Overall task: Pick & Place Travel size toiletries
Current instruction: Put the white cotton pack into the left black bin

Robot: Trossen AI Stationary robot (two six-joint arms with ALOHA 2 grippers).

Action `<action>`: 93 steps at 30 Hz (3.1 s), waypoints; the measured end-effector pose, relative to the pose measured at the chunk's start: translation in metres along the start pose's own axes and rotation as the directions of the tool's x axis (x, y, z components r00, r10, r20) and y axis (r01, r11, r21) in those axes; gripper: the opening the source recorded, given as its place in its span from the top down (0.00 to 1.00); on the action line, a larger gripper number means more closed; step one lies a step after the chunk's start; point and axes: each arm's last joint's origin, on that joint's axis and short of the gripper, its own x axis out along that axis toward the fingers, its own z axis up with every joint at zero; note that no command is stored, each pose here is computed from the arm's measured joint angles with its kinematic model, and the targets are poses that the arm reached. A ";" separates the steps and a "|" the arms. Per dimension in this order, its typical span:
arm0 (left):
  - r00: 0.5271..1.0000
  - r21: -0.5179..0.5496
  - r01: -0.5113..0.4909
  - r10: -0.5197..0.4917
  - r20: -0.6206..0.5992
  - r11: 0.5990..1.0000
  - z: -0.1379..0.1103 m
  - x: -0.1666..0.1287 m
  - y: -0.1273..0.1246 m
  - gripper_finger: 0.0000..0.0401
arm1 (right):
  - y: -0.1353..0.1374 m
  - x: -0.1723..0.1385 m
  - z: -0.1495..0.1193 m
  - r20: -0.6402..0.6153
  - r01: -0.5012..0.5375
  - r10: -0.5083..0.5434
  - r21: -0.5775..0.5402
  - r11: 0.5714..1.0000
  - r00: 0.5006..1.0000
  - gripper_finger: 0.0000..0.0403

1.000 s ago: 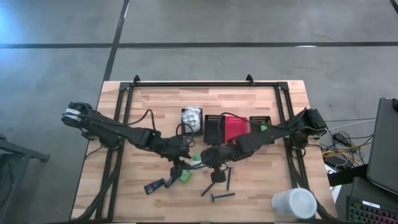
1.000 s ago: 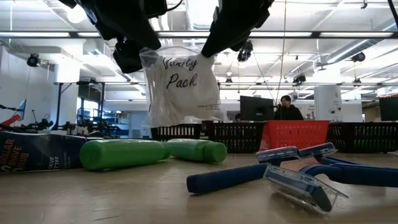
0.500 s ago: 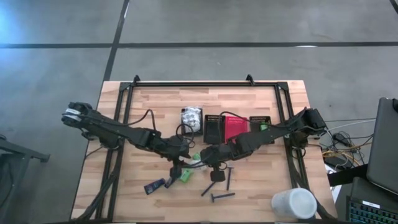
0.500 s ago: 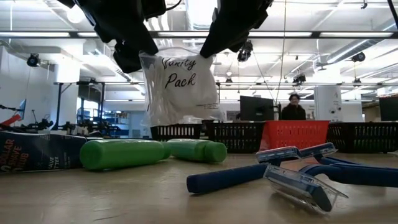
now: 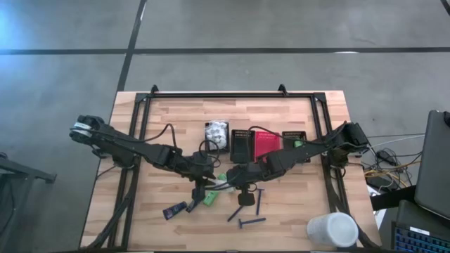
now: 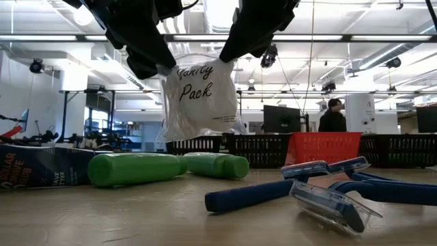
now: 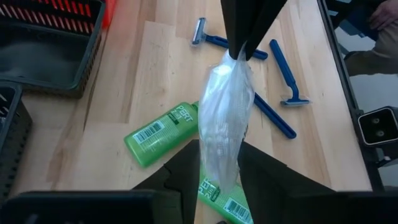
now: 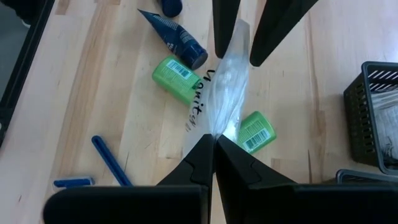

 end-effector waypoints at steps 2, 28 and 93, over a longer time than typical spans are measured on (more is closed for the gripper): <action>1.000 0.006 0.000 0.000 0.000 1.000 0.000 0.000 0.000 0.74 | 0.000 0.000 0.000 0.000 0.000 0.000 0.000 1.000 1.000 0.98; 1.000 0.014 -0.016 0.016 -0.014 1.000 -0.002 0.000 0.001 0.99 | -0.001 -0.013 0.000 -0.002 -0.002 0.003 0.075 0.997 1.000 0.92; 0.907 0.083 -0.340 0.350 -0.233 0.937 0.028 0.008 0.142 0.95 | 0.023 -0.093 -0.083 -0.098 0.302 -0.296 0.529 0.793 0.950 0.57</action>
